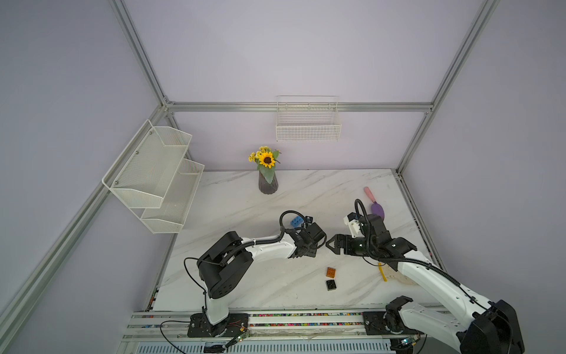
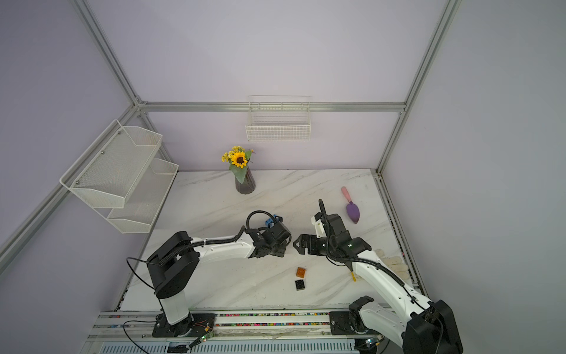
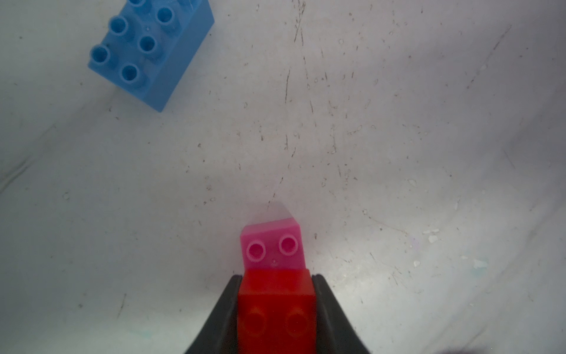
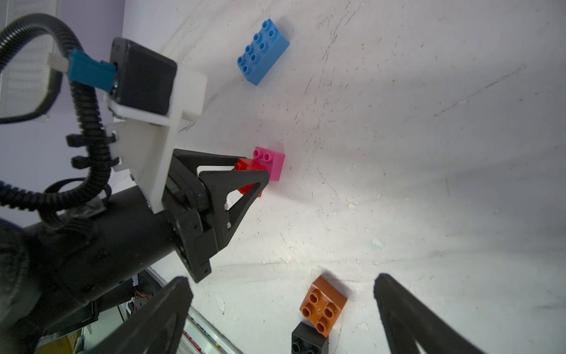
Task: Assemble the letter v with lego
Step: Assemble the lego brick with the lego brick.
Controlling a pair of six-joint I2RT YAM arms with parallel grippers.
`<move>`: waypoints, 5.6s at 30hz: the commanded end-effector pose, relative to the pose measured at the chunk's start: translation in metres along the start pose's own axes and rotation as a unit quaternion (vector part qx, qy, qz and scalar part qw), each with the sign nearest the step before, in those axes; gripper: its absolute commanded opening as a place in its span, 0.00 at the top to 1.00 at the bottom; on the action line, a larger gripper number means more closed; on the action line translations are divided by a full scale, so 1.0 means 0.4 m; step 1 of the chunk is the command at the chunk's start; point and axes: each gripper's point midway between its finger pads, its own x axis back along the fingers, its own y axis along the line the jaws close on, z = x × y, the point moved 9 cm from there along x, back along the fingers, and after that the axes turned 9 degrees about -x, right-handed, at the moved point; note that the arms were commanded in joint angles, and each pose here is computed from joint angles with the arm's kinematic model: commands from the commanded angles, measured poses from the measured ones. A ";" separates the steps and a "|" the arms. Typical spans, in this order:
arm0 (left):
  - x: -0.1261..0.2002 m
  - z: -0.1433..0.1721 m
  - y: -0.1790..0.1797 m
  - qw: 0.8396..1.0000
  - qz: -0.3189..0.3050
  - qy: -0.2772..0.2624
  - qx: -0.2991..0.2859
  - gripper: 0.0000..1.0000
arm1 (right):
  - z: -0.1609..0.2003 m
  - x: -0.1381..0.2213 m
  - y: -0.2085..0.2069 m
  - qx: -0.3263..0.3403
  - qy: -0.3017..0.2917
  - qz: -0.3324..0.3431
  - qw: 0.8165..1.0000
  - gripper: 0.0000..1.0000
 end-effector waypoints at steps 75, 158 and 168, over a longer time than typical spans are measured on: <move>-0.049 -0.134 0.059 0.962 0.094 0.005 -0.256 0.87 | 0.011 -0.044 -0.031 0.010 -0.006 -0.009 1.000 0.03; -0.112 -0.050 0.082 0.920 0.075 0.212 -0.323 0.87 | 0.012 -0.062 -0.042 0.019 0.011 0.006 1.000 0.03; -0.150 -0.020 0.078 0.937 0.058 0.198 -0.282 0.87 | 0.009 -0.062 -0.039 0.021 0.012 0.004 1.000 0.03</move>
